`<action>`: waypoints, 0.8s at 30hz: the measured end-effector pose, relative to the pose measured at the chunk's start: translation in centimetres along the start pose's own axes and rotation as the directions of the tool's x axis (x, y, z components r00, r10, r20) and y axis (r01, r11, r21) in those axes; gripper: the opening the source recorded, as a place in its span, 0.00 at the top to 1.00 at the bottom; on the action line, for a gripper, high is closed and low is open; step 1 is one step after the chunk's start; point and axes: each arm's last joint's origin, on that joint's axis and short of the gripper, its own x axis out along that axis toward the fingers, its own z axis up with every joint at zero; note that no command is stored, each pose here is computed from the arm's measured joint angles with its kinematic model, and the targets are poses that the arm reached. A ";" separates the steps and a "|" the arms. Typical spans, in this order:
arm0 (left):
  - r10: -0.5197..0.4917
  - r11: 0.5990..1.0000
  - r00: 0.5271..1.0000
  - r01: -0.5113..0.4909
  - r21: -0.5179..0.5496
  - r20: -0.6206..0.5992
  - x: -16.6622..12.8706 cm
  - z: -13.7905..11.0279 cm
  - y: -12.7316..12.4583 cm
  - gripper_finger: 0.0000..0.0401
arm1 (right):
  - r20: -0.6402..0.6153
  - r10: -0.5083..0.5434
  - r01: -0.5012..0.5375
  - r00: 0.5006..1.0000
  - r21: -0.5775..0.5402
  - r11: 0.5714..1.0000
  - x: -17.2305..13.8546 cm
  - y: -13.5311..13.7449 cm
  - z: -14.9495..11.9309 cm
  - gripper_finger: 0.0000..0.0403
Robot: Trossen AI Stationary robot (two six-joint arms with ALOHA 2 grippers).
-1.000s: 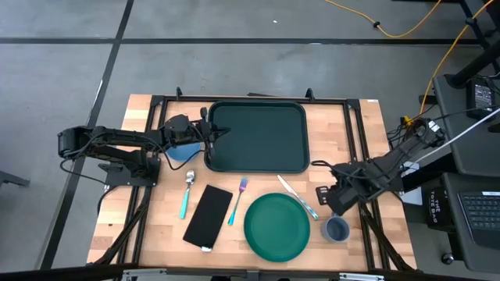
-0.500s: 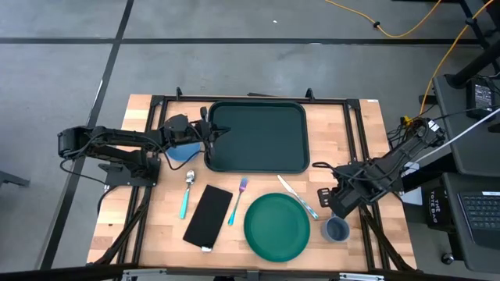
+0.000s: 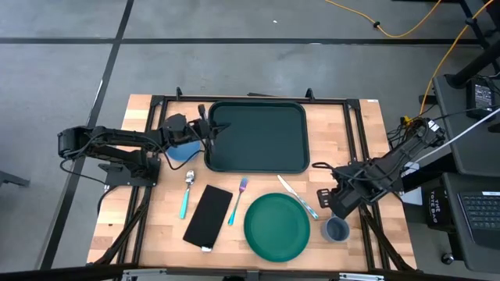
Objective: Set up tray
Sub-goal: Put the gray cup on the top left of the black serving tray
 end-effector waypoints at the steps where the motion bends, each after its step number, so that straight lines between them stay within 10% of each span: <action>1: 0.004 1.000 1.000 -0.004 -0.001 0.010 0.0 0.1 0.0 0.99 | 0.001 0.000 0.000 1.000 0.002 1.000 0.0 0.0 -0.1 0.93; 14: 0.015 1.000 0.999 -0.015 -0.002 0.037 0.0 0.4 0.1 0.99 | -0.027 -0.035 0.037 0.999 0.069 0.997 0.4 -0.7 -2.0 0.59; 24: 0.015 1.000 0.999 -0.015 -0.002 0.037 0.0 0.4 0.1 0.99 | -0.007 -0.112 0.112 0.994 0.136 0.984 2.1 -0.2 -3.5 0.56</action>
